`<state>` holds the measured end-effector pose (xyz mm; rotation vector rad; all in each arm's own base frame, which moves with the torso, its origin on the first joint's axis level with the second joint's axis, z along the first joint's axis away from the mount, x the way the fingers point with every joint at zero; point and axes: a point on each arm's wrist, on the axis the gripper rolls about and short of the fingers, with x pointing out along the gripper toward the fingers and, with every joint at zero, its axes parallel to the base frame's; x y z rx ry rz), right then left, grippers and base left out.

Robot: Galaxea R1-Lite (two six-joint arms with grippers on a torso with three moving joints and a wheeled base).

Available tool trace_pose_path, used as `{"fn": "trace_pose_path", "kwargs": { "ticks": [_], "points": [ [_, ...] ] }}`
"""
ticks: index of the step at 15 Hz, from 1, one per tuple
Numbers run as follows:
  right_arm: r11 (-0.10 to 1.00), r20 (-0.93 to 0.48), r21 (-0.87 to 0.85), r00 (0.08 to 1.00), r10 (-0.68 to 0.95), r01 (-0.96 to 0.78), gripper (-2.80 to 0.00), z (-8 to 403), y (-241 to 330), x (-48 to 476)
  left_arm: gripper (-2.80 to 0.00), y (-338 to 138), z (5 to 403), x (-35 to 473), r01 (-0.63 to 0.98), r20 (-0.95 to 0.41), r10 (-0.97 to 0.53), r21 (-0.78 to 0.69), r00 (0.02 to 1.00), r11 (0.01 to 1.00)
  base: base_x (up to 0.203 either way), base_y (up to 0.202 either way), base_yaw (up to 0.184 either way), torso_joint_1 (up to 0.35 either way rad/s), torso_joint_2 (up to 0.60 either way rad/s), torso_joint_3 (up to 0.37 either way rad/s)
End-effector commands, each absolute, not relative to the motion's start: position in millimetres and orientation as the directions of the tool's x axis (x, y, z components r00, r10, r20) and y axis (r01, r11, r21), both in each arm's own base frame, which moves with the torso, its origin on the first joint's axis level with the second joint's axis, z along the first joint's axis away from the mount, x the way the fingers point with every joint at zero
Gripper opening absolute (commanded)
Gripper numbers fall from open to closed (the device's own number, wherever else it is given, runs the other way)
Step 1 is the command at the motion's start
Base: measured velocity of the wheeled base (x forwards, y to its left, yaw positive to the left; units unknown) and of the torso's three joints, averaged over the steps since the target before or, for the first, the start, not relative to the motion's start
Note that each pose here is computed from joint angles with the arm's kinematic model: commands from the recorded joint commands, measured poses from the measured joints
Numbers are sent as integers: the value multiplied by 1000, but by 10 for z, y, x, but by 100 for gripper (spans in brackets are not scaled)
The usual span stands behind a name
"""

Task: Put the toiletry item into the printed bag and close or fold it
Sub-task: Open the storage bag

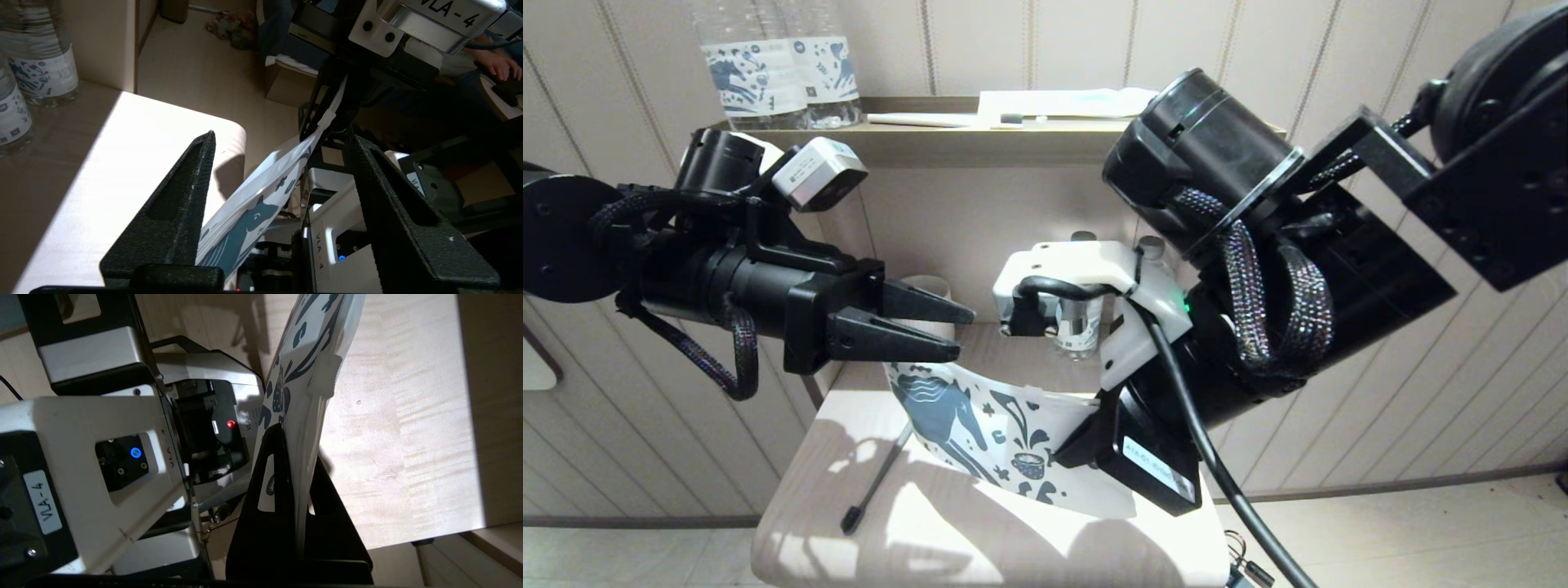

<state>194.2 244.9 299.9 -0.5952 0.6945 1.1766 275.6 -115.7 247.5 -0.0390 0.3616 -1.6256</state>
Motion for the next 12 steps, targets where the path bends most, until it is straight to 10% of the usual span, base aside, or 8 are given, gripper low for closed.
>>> {"fn": "trace_pose_path", "kwargs": {
  "ticks": [1, 12],
  "points": [
    [311, -751, -18, 218, 623, -950, -280, 2971, 2487, 1963, 0, -1170, 2454, 2797, 962, -188, -977, -269, -101, -48, 0, 0, 0, 0, 0, 0],
    [253, -701, 98, 114, 704, -963, -280, 2913, 2606, 2035, 0, -1162, 2442, 2785, 960, -176, -977, -273, -118, -66, 0, 0, 0, 0, 0, 0]
  ]
}}
